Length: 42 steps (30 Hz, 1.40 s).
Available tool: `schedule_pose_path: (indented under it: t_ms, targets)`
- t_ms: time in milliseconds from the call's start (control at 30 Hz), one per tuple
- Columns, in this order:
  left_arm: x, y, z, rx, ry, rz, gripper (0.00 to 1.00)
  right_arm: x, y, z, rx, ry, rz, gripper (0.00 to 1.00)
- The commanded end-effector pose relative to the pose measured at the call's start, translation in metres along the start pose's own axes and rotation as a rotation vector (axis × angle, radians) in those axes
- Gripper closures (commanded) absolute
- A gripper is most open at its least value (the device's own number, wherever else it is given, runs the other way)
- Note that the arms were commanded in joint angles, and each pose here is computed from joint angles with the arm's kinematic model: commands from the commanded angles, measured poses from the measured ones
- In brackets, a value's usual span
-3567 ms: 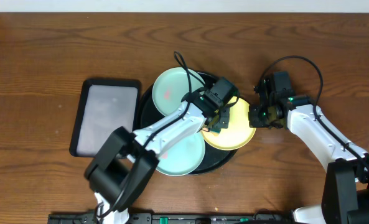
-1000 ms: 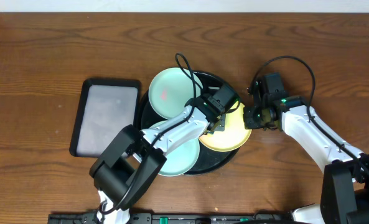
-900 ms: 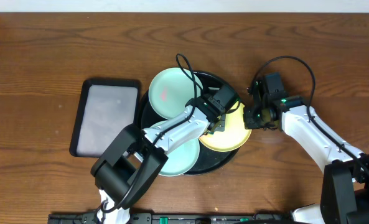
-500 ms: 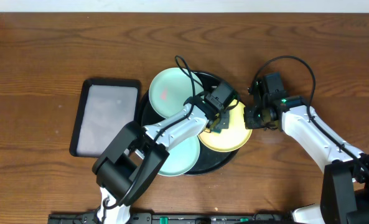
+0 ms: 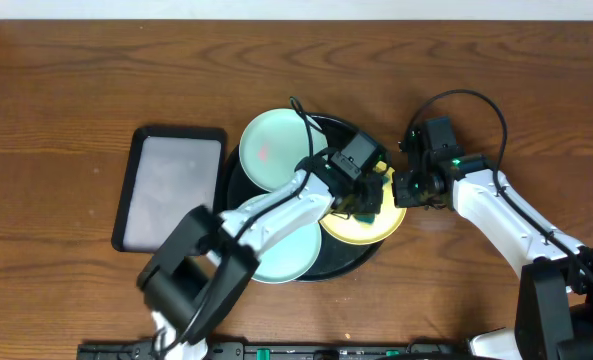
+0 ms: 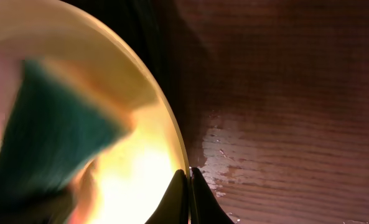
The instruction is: Clean dirty plates on tray and stack at the side
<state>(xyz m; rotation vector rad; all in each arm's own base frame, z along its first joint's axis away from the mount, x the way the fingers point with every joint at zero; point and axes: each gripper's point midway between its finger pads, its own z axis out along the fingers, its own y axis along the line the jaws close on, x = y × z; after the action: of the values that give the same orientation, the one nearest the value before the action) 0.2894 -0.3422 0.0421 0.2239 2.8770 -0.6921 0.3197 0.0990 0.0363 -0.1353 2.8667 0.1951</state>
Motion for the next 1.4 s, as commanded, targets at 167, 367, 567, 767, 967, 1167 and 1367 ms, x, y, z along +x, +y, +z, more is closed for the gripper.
schedule_pose_path:
  t_ms: [167,367,567,767,967,1167,1367]
  targets:
    - [-0.006,0.046,-0.045,-0.286,-0.122,-0.015,0.92,0.004,0.002,0.004,-0.004,0.016,-0.006,0.99]
    - [-0.003,0.058,-0.027,-0.318,-0.102,-0.014,0.92,0.005,0.002,0.004,-0.004,0.016,-0.006,0.99]
    - [-0.005,0.075,-0.016,-0.395,-0.113,-0.013,0.92,0.005,0.002,0.004,-0.004,0.016,-0.007,0.99]
    - [0.004,0.085,-0.001,-0.426,-0.071,-0.02,0.92,0.005,0.002,0.004,-0.004,0.016,-0.006,0.99]
    - [0.026,0.069,0.017,-0.337,0.031,-0.017,0.92,0.005,0.002,0.004,-0.004,0.017,-0.006,0.99]
    - [0.046,0.047,0.024,-0.274,0.089,0.009,0.92,0.005,0.002,0.004,-0.004,0.016,-0.006,0.99]
    - [0.047,0.016,0.033,-0.196,0.045,0.026,0.92,0.005,0.002,0.004,-0.004,0.019,-0.006,0.99]
